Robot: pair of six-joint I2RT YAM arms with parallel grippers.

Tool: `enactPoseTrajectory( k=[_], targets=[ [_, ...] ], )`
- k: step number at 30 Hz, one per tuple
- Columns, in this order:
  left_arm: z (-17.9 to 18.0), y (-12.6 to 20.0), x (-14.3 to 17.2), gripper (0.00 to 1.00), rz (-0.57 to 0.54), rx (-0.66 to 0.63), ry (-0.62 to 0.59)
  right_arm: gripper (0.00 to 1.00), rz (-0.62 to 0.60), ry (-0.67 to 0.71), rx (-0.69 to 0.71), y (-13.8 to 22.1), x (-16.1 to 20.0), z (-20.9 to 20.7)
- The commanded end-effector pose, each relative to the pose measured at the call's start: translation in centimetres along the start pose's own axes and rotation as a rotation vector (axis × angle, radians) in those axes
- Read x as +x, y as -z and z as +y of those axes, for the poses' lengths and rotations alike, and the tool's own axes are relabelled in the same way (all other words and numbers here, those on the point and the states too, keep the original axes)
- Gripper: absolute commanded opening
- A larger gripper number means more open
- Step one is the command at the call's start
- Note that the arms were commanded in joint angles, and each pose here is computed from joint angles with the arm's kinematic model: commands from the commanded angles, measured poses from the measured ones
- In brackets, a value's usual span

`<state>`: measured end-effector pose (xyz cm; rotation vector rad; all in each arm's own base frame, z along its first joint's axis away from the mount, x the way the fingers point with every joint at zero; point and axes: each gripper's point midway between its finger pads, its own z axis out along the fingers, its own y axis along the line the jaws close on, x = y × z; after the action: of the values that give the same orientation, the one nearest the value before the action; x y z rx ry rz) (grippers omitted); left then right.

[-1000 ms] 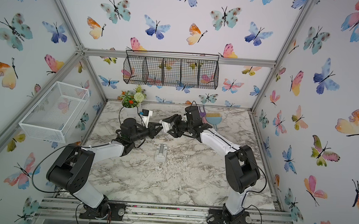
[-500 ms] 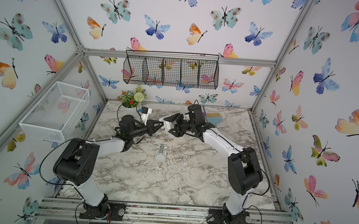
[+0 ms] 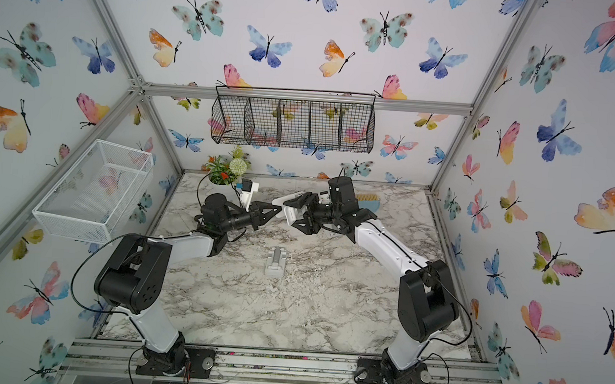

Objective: Open the phone stand

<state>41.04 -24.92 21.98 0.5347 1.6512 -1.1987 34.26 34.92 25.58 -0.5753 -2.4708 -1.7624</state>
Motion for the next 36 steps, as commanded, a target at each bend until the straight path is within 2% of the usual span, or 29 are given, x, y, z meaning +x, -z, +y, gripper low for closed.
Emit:
enactPoseTrajectory(
  k=[1,12,16,21,24,27,28,33,36],
  targets=[
    [13.9,6.2,2.6,0.0,-0.038,-0.549,0.15,0.0,0.299,0.12,-0.104,4.9,9.3,5.0],
    [13.9,6.5,2.9,0.0,-0.031,-0.533,0.165,0.04,0.315,0.122,-0.104,5.0,9.2,4.5],
    [12.3,6.4,2.4,0.0,-0.032,-0.482,0.173,0.08,0.308,0.14,-0.112,4.1,8.3,4.6],
    [10.0,6.5,1.3,0.0,-0.04,-0.449,0.167,0.35,0.284,0.202,-0.103,2.6,6.6,4.8],
    [7.7,6.0,0.7,0.0,-0.022,-0.419,0.142,0.62,0.243,0.245,-0.067,1.3,4.8,4.0],
    [5.4,5.3,0.7,0.0,0.027,-0.409,0.101,0.93,0.217,0.268,-0.076,0.0,3.2,3.6],
    [4.8,5.2,0.7,0.0,0.033,-0.408,0.092,0.98,0.213,0.275,-0.081,-0.5,2.7,3.6],
    [3.3,6.1,0.3,0.0,0.017,-0.441,0.087,0.98,0.216,0.304,-0.076,-1.9,1.4,3.0],
    [2.9,6.5,0.1,0.0,0.023,-0.452,0.07,0.98,0.194,0.359,0.02,-2.4,0.4,1.3]
  ],
)
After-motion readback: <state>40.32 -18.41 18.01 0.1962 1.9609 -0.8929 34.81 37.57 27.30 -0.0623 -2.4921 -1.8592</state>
